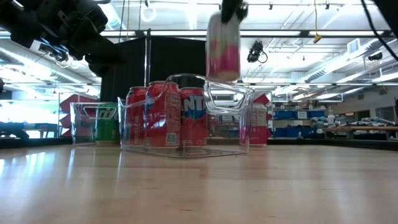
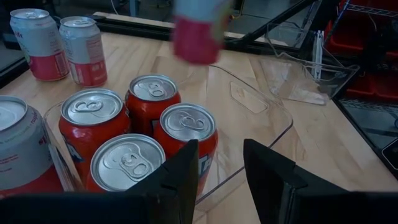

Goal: Sort soda cans
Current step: Put the bottom right pink and white soda can into the bottom right transparent bin

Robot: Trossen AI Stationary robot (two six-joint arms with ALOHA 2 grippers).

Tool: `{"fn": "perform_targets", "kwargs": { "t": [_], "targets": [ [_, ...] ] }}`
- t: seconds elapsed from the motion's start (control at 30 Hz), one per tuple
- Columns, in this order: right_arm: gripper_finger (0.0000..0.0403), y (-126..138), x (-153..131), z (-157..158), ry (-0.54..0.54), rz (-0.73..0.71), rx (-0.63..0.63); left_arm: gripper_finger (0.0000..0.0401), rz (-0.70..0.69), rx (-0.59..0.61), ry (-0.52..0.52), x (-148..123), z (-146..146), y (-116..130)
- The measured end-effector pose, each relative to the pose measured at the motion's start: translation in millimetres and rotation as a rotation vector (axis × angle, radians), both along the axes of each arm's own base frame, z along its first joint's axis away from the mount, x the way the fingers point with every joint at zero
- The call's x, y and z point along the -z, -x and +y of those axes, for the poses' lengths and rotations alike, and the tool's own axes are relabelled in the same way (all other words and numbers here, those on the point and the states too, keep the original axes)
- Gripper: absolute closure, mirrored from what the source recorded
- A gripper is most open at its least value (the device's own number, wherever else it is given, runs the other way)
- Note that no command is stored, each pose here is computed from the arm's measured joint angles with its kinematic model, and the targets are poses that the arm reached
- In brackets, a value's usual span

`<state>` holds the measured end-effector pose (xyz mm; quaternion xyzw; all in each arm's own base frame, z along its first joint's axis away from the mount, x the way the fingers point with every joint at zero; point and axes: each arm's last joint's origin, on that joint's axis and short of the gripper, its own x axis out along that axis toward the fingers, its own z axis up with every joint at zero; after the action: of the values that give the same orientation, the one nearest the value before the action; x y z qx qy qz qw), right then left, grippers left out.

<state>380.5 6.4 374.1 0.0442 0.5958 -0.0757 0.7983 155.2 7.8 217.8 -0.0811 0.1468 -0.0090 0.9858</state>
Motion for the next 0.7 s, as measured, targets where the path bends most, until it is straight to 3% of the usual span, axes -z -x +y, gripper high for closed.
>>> {"fn": "perform_targets", "kwargs": {
  "t": [0.43,0.7],
  "targets": [
    [0.0134,38,-14,133,-0.205,-0.025,0.131,0.027,0.0,0.0,0.0,0,0,0],
    [0.0134,69,-13,193,-0.315,0.011,0.339,0.027,0.0,0.0,-0.001,0,0,0]
  ]
}}
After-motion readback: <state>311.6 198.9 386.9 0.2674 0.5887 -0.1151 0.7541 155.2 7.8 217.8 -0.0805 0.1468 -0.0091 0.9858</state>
